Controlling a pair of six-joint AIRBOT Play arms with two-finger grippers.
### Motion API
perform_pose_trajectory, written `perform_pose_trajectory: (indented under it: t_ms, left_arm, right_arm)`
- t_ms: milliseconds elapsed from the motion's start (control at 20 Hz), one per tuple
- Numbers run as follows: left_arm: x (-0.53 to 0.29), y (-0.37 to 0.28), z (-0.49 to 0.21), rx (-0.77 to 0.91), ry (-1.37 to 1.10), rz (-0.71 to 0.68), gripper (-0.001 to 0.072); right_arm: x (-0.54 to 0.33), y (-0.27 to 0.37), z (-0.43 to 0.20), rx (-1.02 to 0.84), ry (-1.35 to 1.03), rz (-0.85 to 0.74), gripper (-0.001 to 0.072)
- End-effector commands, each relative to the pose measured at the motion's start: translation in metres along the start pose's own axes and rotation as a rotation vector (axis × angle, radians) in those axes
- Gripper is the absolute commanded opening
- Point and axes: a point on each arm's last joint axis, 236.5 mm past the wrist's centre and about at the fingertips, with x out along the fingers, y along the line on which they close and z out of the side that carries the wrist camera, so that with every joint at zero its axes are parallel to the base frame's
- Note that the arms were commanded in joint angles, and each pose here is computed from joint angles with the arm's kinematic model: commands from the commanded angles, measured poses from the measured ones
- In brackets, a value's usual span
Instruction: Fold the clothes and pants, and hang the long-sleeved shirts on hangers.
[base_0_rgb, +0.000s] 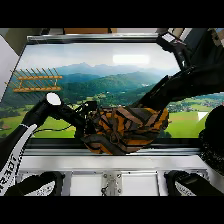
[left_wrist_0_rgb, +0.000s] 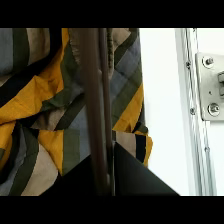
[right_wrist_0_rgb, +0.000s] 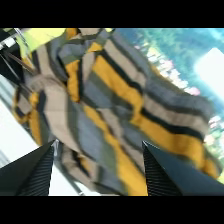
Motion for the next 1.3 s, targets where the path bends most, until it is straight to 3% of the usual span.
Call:
perform_pose_trajectory:
  t_ms: [0, 150, 350, 500, 750, 1250]
  left_arm:
    - [0.000, -0.001, 0.000, 0.000, 0.001, -0.004, 0.0010]
    - [0.000, -0.001, 0.000, 0.000, 0.001, -0.005, 0.0010]
    - [0.000, -0.001, 0.000, 0.000, 0.001, -0.007, 0.0010]
    - [0.000, -0.003, 0.000, 0.000, 0.002, -0.013, 0.0010]
    - [0.000, -0.003, 0.000, 0.000, 0.002, -0.012, 0.0010]
    - [0.000, -0.003, 0.000, 0.000, 0.002, -0.012, 0.0010]
  right_arm:
    - [-0.023, -0.020, -0.007, -0.097, -0.116, 0.076, 0.0593]
    - [-0.036, -0.048, -0.035, -0.064, -0.253, 0.134, 0.0593]
    - [-0.017, -0.090, -0.093, -0.032, -0.266, 0.107, 0.0593]
    - [-0.003, -0.071, -0.103, -0.176, -0.359, 0.212, 0.0593]
    - [0.021, -0.069, -0.115, -0.109, -0.399, 0.314, 0.0593]
    - [0.064, -0.032, -0.106, -0.152, -0.371, 0.539, 0.0593]
